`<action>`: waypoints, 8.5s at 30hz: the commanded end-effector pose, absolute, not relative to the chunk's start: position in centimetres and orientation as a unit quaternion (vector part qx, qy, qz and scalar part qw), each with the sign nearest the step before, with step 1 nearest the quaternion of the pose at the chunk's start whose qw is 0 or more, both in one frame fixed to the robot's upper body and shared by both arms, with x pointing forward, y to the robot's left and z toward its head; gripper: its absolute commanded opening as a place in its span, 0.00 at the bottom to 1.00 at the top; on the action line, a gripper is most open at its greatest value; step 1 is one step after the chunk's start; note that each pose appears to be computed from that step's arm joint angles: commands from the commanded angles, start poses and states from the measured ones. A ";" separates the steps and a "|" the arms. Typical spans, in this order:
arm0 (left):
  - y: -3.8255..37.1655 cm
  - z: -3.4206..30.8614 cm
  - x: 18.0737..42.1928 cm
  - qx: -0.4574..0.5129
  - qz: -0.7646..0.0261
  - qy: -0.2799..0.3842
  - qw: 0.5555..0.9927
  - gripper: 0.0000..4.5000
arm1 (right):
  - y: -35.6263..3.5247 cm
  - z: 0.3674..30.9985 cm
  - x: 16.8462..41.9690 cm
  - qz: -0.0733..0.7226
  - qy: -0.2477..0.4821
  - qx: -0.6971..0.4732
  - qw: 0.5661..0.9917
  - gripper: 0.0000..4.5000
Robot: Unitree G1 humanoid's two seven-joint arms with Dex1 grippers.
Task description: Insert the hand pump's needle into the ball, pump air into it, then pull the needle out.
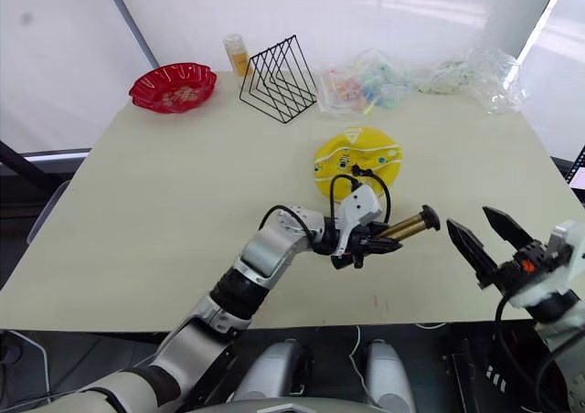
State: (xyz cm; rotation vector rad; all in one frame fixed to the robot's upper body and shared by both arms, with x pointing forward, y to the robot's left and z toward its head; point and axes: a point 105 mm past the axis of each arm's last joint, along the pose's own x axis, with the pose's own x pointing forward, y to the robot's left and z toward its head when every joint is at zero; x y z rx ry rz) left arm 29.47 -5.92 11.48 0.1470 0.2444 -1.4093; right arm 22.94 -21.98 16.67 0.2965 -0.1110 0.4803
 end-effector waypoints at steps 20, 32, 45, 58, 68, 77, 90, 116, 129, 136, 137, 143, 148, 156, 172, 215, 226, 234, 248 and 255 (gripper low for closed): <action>-4.5 15.6 29.5 -0.020 -0.650 -0.014 0.759 0.23 | -16.9 19.8 27.6 0.240 -0.025 0.417 0.876 1.00; -4.6 15.1 29.0 -0.016 -0.661 -0.003 0.750 0.23 | -15.3 20.4 27.6 0.272 -0.016 0.424 0.864 1.00; -4.5 13.9 28.9 -0.011 -0.663 0.024 0.748 0.23 | -15.3 20.4 27.4 0.282 -0.017 0.404 0.870 1.00; -4.5 13.7 29.1 -0.014 -0.661 0.030 0.750 0.23 | -15.3 19.7 27.6 0.282 -0.009 0.384 0.879 0.39; -4.3 13.7 29.2 -0.028 -0.663 0.039 0.747 0.23 | -15.2 19.7 27.5 0.283 -0.012 0.372 0.884 0.39; -3.0 14.6 29.2 -0.024 -0.676 0.036 0.736 0.99 | -14.6 20.7 27.1 0.318 -0.025 0.283 0.905 0.39; 1.1 10.1 29.0 0.082 -0.692 0.119 0.708 0.99 | -11.3 21.0 25.9 0.416 -0.072 0.055 0.905 0.39; -0.1 6.4 30.0 0.076 -0.708 0.118 0.692 0.99 | -9.8 21.6 24.6 0.472 -0.118 -0.032 0.873 0.39; -0.1 5.9 30.2 0.083 -0.707 0.113 0.694 0.54 | -9.9 21.4 24.5 0.473 -0.115 -0.030 0.873 0.39; -0.1 5.9 30.4 0.080 -0.704 0.111 0.697 0.54 | -10.0 21.4 24.5 0.472 -0.116 -0.028 0.873 0.39; -0.1 5.9 30.4 0.079 -0.704 0.110 0.697 0.48 | -10.0 21.5 24.5 0.472 -0.116 -0.029 0.874 0.39; 0.0 5.9 30.7 0.083 -0.699 0.101 0.703 0.22 | -10.1 21.4 24.4 0.472 -0.115 -0.026 0.874 0.39; -0.1 5.9 30.7 0.089 -0.698 0.088 0.705 0.22 | -10.3 21.5 24.4 0.468 -0.116 -0.015 0.876 0.39; -0.4 5.7 30.6 0.104 -0.702 0.060 0.702 0.22 | -11.0 21.5 24.3 0.466 -0.111 0.007 0.878 0.39; -3.8 3.1 29.9 0.133 -0.711 0.076 0.686 0.22 | -13.2 18.9 24.2 0.455 -0.082 -0.040 0.886 0.39; -2.4 -2.8 27.3 0.158 -0.724 0.175 0.648 0.22 | -17.5 28.7 22.6 0.435 -0.176 -0.087 0.878 0.39; -2.2 -3.2 26.9 0.154 -0.728 0.181 0.643 0.22 | -18.0 34.1 21.6 0.438 -0.205 -0.060 0.873 0.39; -2.3 -3.2 26.8 0.153 -0.728 0.177 0.645 0.22 | -17.0 29.1 22.8 0.450 -0.120 -0.068 0.882 0.39; -1.9 -3.5 26.9 0.155 -0.722 0.182 0.649 0.22 | -17.2 12.9 23.8 0.433 0.022 -0.058 0.899 0.39; -2.1 -3.3 26.9 0.148 -0.722 0.175 0.653 0.22 | -17.0 8.2 24.0 0.425 0.051 -0.069 0.901 0.39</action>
